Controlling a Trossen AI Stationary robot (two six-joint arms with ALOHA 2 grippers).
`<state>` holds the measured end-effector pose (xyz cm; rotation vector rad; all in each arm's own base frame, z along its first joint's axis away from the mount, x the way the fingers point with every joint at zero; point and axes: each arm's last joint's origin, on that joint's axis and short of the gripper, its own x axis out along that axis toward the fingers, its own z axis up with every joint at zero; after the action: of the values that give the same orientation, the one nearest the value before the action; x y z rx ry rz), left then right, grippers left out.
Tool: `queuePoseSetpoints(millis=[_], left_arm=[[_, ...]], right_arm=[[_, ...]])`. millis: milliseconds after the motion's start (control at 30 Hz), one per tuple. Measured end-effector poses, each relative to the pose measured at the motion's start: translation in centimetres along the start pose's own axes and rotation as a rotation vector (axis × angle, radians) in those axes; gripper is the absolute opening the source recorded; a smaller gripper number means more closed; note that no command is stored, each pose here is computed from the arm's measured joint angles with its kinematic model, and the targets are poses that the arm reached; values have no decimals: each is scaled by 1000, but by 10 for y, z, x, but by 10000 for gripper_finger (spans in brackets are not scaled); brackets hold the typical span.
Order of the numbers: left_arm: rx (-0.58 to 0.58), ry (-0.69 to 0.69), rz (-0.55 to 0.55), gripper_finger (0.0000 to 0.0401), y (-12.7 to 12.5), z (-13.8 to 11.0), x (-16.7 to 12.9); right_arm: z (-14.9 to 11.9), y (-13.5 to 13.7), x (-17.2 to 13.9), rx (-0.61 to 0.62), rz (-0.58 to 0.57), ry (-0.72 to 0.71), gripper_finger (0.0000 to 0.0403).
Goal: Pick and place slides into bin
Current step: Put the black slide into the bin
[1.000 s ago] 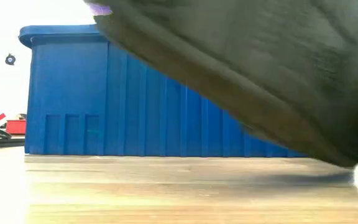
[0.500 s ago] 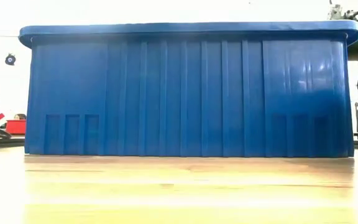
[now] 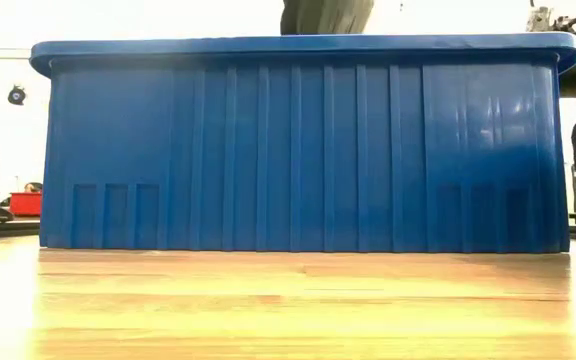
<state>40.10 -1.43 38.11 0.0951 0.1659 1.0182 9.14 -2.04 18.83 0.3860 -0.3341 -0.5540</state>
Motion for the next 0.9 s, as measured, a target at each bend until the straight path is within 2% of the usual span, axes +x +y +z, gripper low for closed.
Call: queuePoseSetpoints(millis=[133, 233, 433, 533, 633, 733, 900], left_arm=[[51, 15, 255, 1, -7, -14, 27], [171, 42, 412, 1, -18, -27, 45], [599, 145, 413, 0, -56, -59, 72], [734, 185, 441, 0, -66, -73, 79], [751, 194, 450, 0, -71, -84, 84], [707, 185, 455, 0, -71, -87, 86], [557, 152, 439, 0, -69, -86, 92]], right_arm=[[0, 0, 0, 1, 0, -1, 9], [0, 0, 0, 1, 0, -1, 9], [0, 0, 0, 2, 0, -2, 9], [0, 0, 0, 2, 1, -2, 9], [0, 0, 0, 1, 0, -2, 9], [0, 0, 0, 1, 0, -1, 9], [0, 0, 0, 0, 0, 1, 9]])
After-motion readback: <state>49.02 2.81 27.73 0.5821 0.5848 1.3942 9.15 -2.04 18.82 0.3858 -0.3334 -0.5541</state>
